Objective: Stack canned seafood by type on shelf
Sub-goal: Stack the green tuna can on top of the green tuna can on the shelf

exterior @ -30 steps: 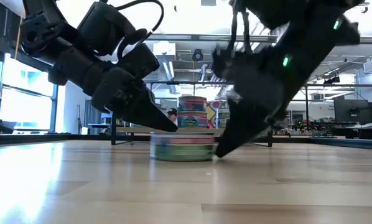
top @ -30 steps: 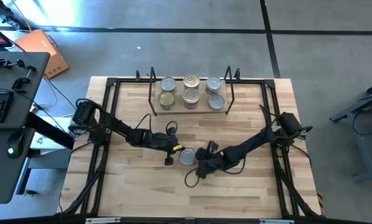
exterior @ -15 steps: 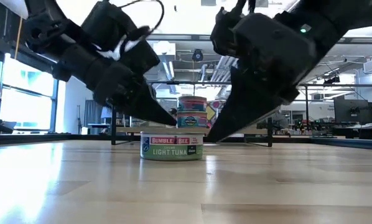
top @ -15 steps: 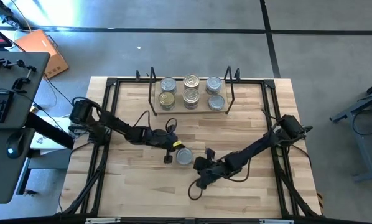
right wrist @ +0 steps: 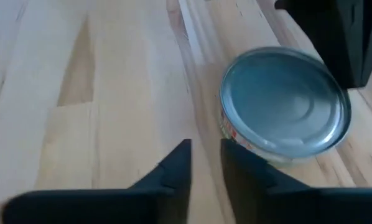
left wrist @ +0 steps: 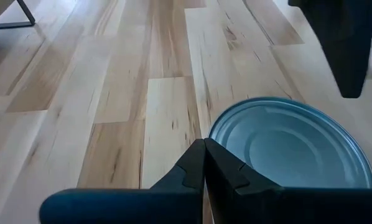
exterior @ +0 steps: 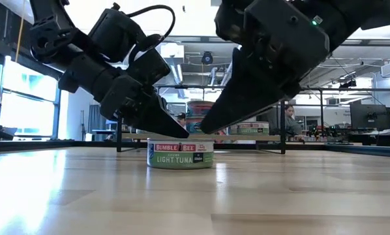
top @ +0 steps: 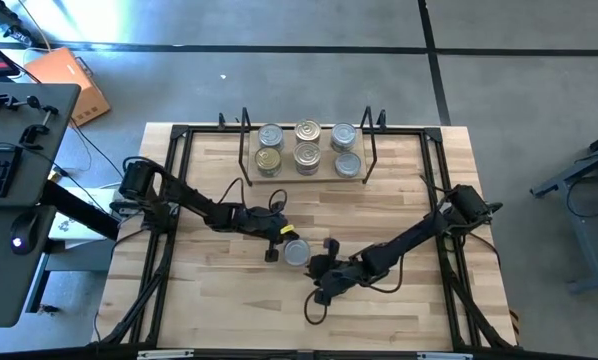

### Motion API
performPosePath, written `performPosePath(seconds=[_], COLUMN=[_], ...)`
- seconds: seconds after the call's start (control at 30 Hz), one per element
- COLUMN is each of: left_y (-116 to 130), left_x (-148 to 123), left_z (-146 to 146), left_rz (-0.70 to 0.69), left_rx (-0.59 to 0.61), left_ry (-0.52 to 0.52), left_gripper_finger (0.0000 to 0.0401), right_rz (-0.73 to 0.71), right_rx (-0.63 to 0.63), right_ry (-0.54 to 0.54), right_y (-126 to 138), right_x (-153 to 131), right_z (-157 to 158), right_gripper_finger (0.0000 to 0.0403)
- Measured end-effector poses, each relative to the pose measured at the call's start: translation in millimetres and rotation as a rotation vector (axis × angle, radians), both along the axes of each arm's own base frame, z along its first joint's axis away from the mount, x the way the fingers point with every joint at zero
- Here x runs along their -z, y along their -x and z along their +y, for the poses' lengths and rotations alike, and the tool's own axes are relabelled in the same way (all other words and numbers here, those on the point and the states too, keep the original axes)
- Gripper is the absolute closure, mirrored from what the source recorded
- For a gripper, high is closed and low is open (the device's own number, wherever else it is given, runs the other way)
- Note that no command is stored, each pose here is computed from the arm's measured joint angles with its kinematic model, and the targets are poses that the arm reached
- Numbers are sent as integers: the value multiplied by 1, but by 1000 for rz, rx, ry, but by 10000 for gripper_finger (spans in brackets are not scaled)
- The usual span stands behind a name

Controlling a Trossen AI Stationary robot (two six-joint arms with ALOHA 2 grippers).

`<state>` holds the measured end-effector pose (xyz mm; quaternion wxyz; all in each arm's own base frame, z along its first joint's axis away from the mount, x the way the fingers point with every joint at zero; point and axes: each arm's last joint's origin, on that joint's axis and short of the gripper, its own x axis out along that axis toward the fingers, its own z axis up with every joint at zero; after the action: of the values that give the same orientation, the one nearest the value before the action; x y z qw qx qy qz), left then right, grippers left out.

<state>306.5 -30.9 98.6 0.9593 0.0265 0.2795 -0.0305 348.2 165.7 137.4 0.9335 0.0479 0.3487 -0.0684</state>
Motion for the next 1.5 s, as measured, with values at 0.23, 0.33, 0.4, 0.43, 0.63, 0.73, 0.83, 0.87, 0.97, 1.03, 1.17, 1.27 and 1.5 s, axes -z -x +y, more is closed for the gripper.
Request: performPosePath(seconds=[0.23,0.33,0.4,0.43,0.63,0.73,0.83,0.87,0.97,1.03,1.17,1.27,1.5], left_y=[0,1,1,1,1,1,1,1,2,3,3,3,3], left_x=[1,2,2,3,3,4,4,4,5,6,6,6,6], left_z=[1,1,1,1,3,3,3,3,3,3,3,2,2], left_rz=[10,14,16,17,23,25,27,28,38,44,44,41,37], left_rx=[11,17,20,20,13,15,14,13,17,20,20,12,7], left_ry=[-19,-30,-37,-37,-43,-47,-46,-46,-42,-40,-35,-23,-19], left_gripper_finger=[401,401,401,401,401,401,401,401,401,401,401,401,401], right_rz=[-23,-32,-25,-19,20,31,25,17,9,12,9,-13,-74], right_rx=[-74,-109,-145,-162,-277,-304,-286,-276,-239,-214,-227,-237,-216], right_ry=[166,259,305,328,471,555,659,684,735,763,731,663,622], right_y=[-1,-1,-1,-2,-3,-5,-8,-9,-12,-13,-17,-22,-30], right_x=[-2,-4,-3,-2,7,13,17,17,14,14,13,13,8], right_z=[1,2,1,1,2,2,1,1,-3,-6,-14,-20,-27], right_gripper_finger=[232,217,209,205,178,170,168,168,168,168,169,171,176])
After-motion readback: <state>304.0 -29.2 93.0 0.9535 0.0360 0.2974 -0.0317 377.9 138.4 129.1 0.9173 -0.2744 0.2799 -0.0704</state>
